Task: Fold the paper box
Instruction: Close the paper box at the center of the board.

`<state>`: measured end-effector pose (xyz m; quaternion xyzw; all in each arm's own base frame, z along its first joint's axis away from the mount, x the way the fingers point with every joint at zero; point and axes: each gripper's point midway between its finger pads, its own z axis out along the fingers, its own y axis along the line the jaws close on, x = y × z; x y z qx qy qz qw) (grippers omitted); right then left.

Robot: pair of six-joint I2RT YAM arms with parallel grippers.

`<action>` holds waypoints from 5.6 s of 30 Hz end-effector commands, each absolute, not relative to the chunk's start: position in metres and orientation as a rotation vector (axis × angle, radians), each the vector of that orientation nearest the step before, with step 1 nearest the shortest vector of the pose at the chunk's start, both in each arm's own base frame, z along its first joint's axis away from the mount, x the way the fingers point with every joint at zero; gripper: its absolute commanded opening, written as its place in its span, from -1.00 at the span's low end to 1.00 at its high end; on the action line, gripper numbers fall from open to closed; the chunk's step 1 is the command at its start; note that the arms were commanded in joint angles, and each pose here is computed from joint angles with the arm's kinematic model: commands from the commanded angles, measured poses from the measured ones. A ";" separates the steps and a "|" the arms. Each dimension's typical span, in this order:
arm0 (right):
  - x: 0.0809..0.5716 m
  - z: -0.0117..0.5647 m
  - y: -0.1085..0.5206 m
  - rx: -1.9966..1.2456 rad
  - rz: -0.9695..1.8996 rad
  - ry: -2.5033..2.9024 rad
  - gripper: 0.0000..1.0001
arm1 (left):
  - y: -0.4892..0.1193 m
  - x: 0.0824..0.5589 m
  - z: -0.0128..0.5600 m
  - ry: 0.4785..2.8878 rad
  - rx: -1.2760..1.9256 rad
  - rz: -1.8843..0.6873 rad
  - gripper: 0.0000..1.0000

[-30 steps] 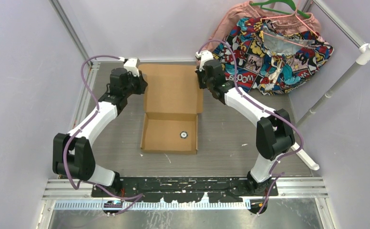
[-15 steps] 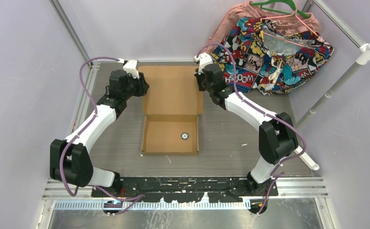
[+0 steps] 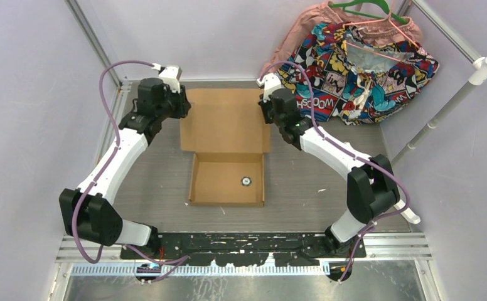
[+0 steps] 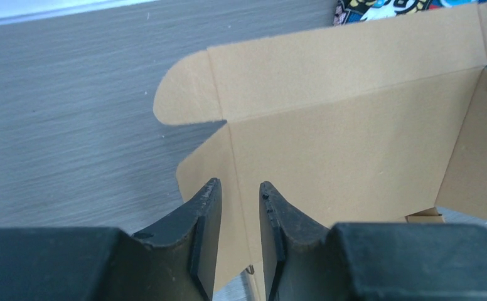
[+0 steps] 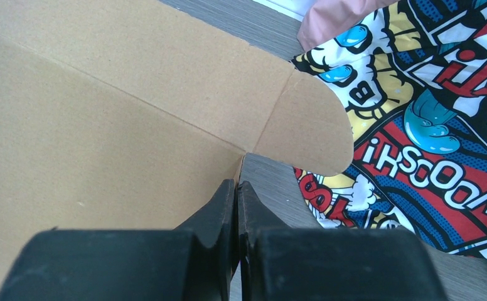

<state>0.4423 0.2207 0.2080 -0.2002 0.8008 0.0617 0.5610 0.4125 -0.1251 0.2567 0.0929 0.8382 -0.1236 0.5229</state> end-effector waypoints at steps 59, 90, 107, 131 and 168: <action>0.418 0.227 0.223 -0.531 0.164 1.795 -0.90 | -0.110 0.423 0.239 2.211 0.316 -0.512 -0.73; 0.393 0.250 0.228 -0.536 0.259 2.051 -0.76 | -0.113 0.393 0.279 1.984 0.283 -0.432 -1.00; 0.406 0.258 0.219 -0.459 0.184 2.015 -0.98 | -0.132 0.401 0.291 1.912 0.245 -0.431 -1.00; 0.422 0.261 0.237 -0.283 0.129 1.897 -0.98 | -0.171 0.406 0.282 1.825 0.163 -0.470 -0.96; 0.364 0.259 0.242 -0.156 0.077 1.826 -0.98 | -0.138 0.357 0.275 1.703 0.019 -0.391 -0.90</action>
